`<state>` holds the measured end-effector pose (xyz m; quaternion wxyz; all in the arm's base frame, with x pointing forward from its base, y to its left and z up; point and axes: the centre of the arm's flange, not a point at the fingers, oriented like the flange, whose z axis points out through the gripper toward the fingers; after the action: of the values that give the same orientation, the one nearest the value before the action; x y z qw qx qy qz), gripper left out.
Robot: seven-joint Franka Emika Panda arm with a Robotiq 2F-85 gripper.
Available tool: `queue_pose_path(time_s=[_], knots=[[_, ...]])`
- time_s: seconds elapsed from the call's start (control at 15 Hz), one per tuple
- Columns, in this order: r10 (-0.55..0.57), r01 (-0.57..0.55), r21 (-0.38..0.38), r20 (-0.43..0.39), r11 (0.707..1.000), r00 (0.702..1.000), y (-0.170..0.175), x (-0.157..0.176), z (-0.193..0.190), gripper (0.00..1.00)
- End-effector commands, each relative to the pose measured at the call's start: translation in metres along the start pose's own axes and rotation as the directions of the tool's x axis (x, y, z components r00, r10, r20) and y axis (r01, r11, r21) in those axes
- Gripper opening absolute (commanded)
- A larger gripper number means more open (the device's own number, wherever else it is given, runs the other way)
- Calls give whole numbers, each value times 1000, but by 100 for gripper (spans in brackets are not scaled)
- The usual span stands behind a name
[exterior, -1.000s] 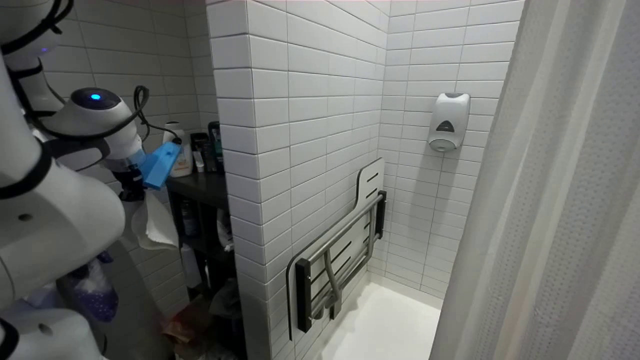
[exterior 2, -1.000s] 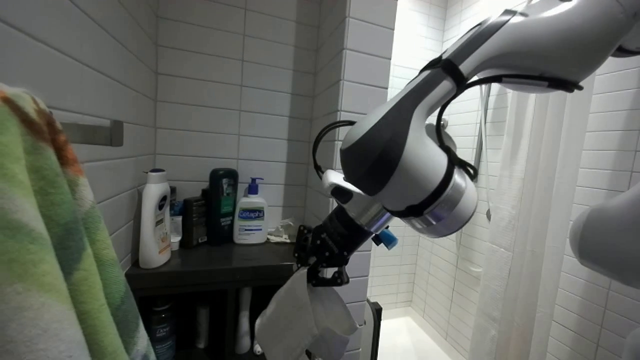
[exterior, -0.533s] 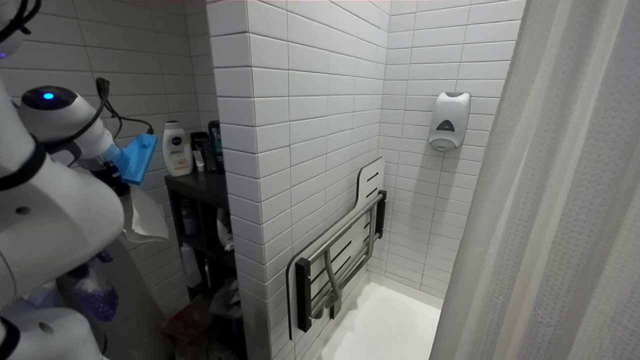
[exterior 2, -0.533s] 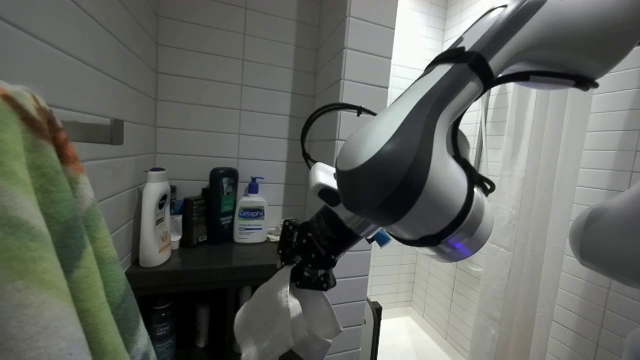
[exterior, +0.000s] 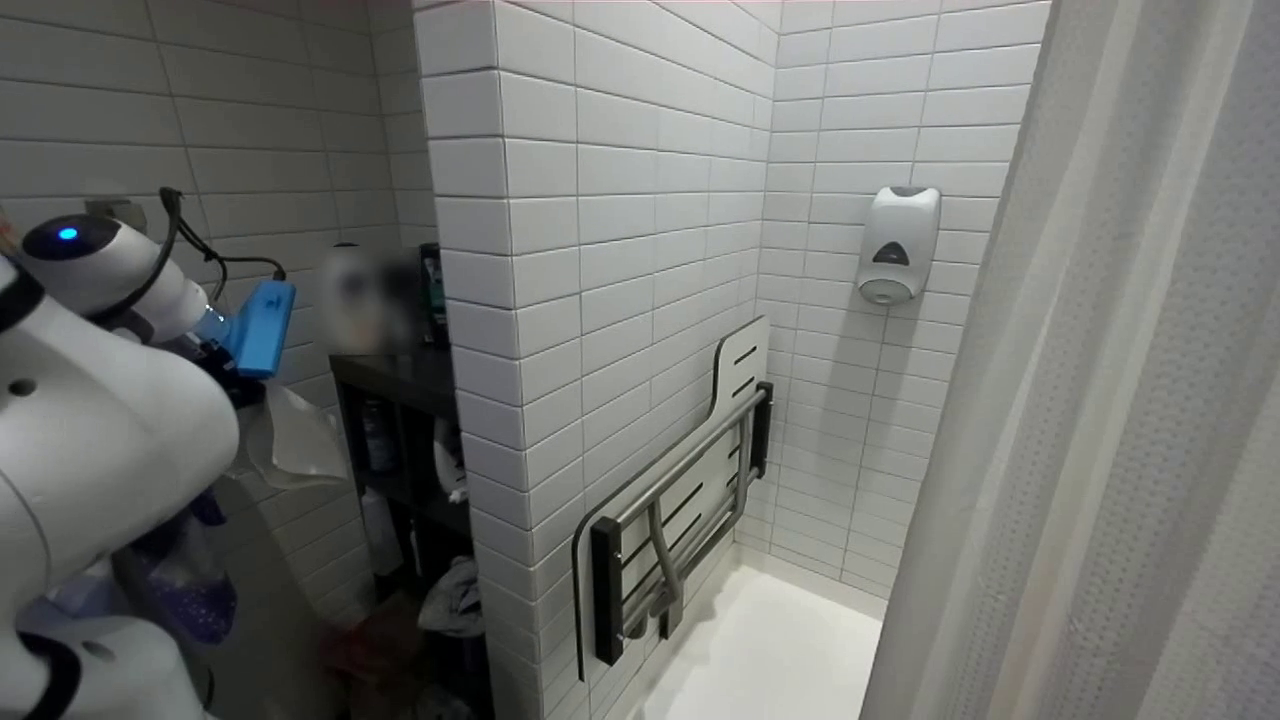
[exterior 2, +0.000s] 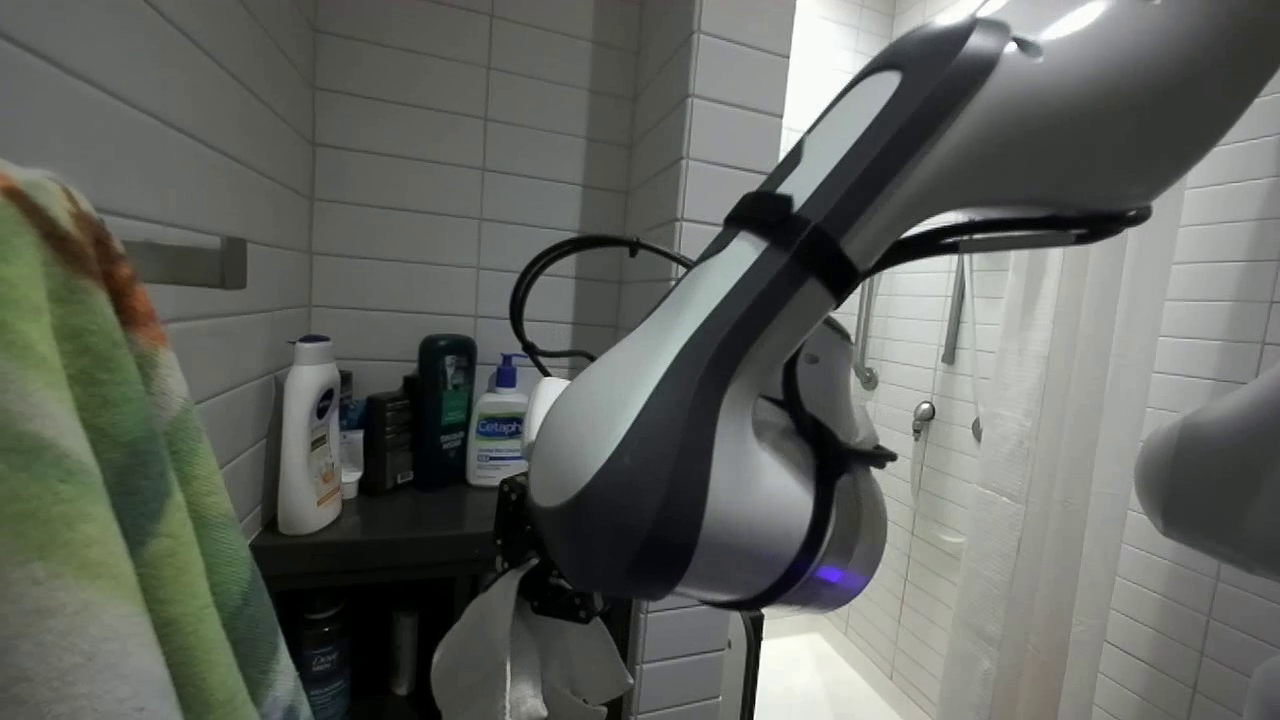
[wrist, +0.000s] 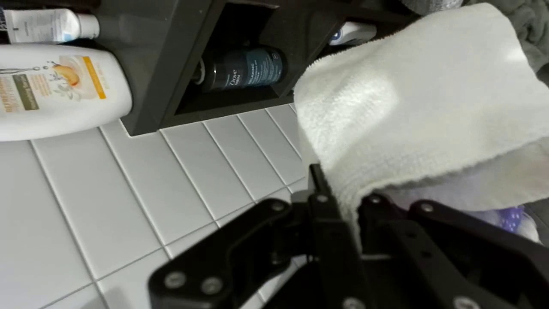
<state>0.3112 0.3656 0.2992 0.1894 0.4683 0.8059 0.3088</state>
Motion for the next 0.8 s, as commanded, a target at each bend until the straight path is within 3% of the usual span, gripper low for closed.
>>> queue_pose_path(time_s=[0.0,0.27,0.47,0.73], knots=[[27,-21,-60,108,998,994,-27,22,11,2],[63,-54,-47,227,997,972,-57,34,27,2],[139,-114,-95,327,989,935,-80,21,38,2],[284,-213,-207,423,955,861,-57,-23,63,2]])
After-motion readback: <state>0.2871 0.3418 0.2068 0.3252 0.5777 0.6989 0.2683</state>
